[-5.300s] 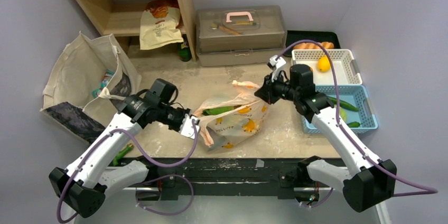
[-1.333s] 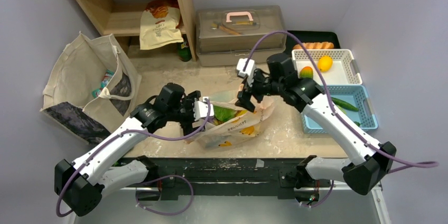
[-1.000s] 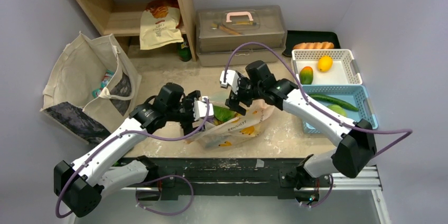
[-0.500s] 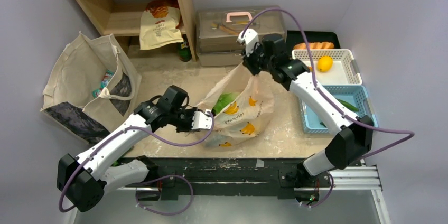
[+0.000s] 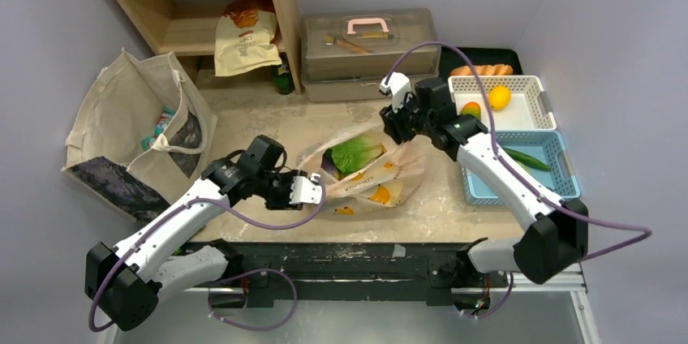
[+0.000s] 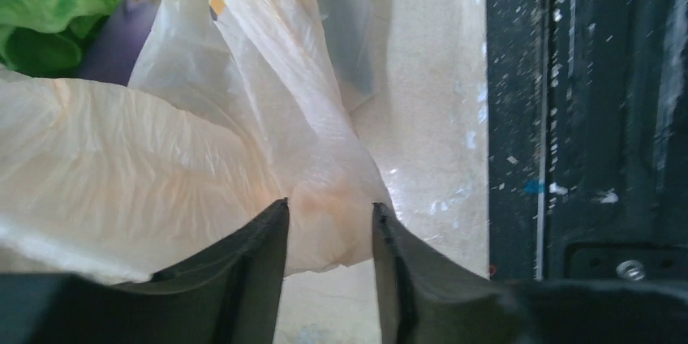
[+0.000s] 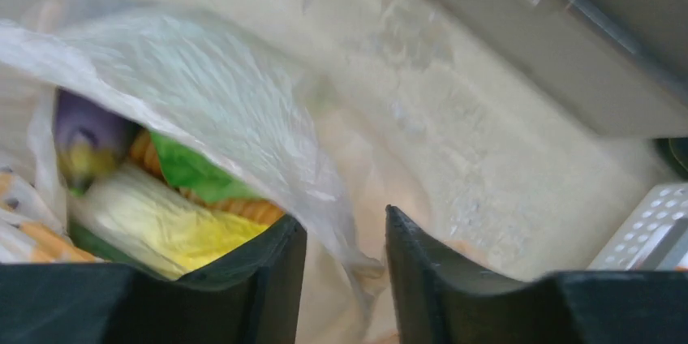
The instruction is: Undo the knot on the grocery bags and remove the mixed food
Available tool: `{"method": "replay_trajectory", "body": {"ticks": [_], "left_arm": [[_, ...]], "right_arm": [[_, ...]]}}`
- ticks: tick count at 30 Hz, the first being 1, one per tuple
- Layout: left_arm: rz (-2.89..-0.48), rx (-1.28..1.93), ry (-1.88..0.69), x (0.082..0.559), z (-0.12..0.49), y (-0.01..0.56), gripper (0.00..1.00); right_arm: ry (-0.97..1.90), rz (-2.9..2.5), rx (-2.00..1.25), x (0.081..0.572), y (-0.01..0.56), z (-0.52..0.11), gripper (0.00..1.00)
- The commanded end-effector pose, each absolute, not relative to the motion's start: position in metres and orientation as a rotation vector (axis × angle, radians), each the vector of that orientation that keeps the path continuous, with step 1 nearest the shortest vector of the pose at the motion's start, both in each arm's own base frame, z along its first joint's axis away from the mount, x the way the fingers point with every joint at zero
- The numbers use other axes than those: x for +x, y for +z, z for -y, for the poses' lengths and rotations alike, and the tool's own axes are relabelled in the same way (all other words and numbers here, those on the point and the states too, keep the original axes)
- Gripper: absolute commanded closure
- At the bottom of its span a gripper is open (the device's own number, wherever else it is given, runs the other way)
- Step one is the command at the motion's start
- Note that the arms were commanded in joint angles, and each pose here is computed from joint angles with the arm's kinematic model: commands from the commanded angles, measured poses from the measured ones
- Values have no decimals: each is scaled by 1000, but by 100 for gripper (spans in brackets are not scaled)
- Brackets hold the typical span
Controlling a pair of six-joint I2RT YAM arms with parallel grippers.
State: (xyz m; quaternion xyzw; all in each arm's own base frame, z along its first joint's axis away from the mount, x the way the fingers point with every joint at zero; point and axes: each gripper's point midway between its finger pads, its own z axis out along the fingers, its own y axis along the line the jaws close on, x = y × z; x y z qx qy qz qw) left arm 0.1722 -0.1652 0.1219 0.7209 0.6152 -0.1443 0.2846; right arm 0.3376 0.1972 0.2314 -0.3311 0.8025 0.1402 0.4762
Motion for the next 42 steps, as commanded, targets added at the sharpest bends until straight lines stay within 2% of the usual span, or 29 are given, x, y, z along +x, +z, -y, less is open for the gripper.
{"method": "replay_trajectory", "body": {"ticks": [1,2,4,8,11,13,14,18,19,21,23,25,28,32,35,37,40,42], "left_arm": [[-1691,1814,-574,159,187,137,52],[-1699,1794,-585,160,191,139,47],[-1716,1773,-595,160,196,140,39],[-1732,1718,-580,164,201,150,29],[-1706,1634,-583,170,207,177,27],[-1667,1550,-615,172,213,204,27],[-1645,1500,-637,172,216,217,27],[-1632,1298,-672,186,222,254,32],[-1683,1224,-643,196,219,255,33],[-1785,1097,-577,219,212,250,31],[-1886,913,-501,246,199,247,19],[-1976,748,-484,267,185,240,13],[-2099,609,-493,287,177,225,12],[-2180,596,-511,294,180,202,9],[-2300,592,-529,287,180,173,10],[-2367,597,-531,283,179,158,14],[-2342,615,-566,281,183,161,24],[-2263,648,-619,278,190,175,26]], "right_arm": [[309,-2026,-956,326,211,-188,39],[304,-1983,-960,328,224,-190,27],[289,-1909,-964,336,254,-193,16],[368,-1806,-989,334,311,-208,4],[499,-1681,-1083,307,339,-225,3],[555,-1613,-1170,286,344,-239,8],[567,-1590,-1211,278,342,-245,14],[593,-1529,-1375,252,315,-272,61],[592,-1539,-1413,251,303,-279,69],[576,-1574,-1460,257,278,-285,77],[524,-1594,-1510,264,254,-284,78],[451,-1598,-1569,270,231,-277,77],[392,-1611,-1673,265,199,-264,77],[380,-1652,-1795,238,168,-238,78],[363,-1706,-1862,216,144,-213,76],[352,-1724,-1879,203,135,-200,75],[361,-1713,-1817,202,147,-202,72],[371,-1692,-1762,210,166,-211,66]]}}
